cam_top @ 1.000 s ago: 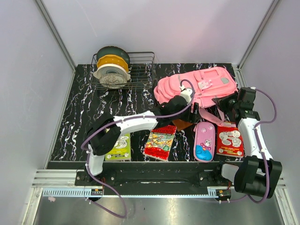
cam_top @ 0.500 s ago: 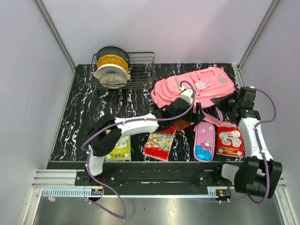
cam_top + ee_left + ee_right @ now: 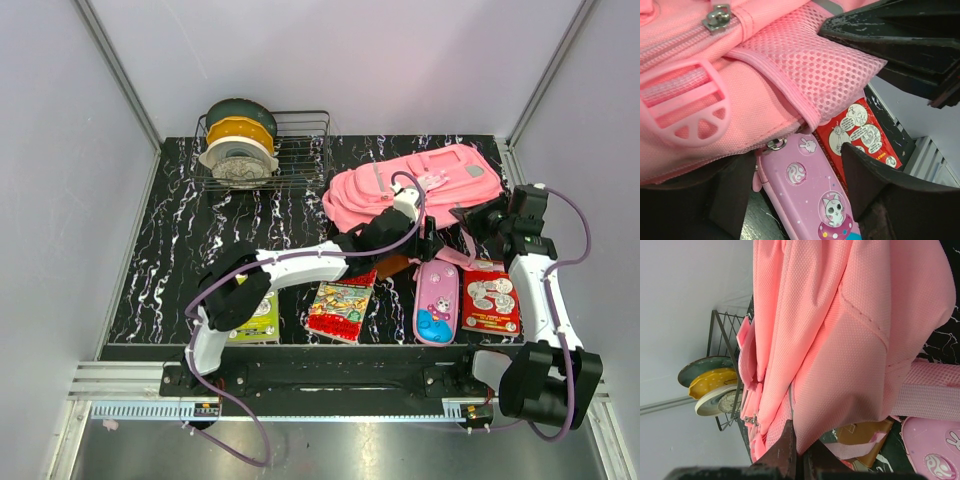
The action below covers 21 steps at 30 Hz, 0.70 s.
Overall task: Pack the student bag
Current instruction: Unzip the student bag at the center of the board.
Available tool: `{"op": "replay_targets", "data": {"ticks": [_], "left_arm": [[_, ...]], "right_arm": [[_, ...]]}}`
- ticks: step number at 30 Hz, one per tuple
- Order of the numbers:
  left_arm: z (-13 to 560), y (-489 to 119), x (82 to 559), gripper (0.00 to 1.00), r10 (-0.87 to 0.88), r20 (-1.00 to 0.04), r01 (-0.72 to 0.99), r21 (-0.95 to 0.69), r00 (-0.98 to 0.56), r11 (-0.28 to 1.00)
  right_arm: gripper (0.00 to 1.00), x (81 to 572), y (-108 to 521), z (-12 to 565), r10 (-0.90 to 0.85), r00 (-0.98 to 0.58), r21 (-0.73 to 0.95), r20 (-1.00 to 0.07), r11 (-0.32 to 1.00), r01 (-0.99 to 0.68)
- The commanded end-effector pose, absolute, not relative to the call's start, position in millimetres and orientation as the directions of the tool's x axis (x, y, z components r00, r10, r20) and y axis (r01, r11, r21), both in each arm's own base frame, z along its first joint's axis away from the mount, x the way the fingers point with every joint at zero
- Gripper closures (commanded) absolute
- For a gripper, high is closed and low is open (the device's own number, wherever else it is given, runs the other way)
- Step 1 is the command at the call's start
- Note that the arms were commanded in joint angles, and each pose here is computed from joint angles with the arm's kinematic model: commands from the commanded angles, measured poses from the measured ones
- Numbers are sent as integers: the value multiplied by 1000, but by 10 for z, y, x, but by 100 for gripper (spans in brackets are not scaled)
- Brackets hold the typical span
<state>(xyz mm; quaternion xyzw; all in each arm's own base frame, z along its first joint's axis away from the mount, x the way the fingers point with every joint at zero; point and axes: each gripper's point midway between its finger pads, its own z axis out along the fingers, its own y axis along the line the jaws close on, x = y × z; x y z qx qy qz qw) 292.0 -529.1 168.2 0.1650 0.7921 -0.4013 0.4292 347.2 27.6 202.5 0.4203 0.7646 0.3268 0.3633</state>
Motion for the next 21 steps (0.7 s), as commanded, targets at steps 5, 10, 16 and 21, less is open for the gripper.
{"op": "replay_targets", "data": {"ticks": [5, 10, 16, 21], "left_arm": [[2129, -5274, 3281, 40, -227, -856, 585, -489, -464, 647], [2193, -5236, 3335, 64, -252, -860, 580, -490, -444, 651], [2287, -5169, 3385, 83, -272, -859, 573, -495, -433, 653], [2302, -5088, 3400, 100, -267, -863, 568, -487, -428, 664]], "right_arm": [[100, 3402, 528, 2570, 842, -437, 869, -315, 441, 224], [100, 3383, 542, 2540, 838, -446, 867, -314, 444, 225], [100, 3365, 525, 2485, 832, -450, 856, -323, 460, 237], [100, 3361, 491, 2433, 831, -444, 843, -336, 476, 252]]}}
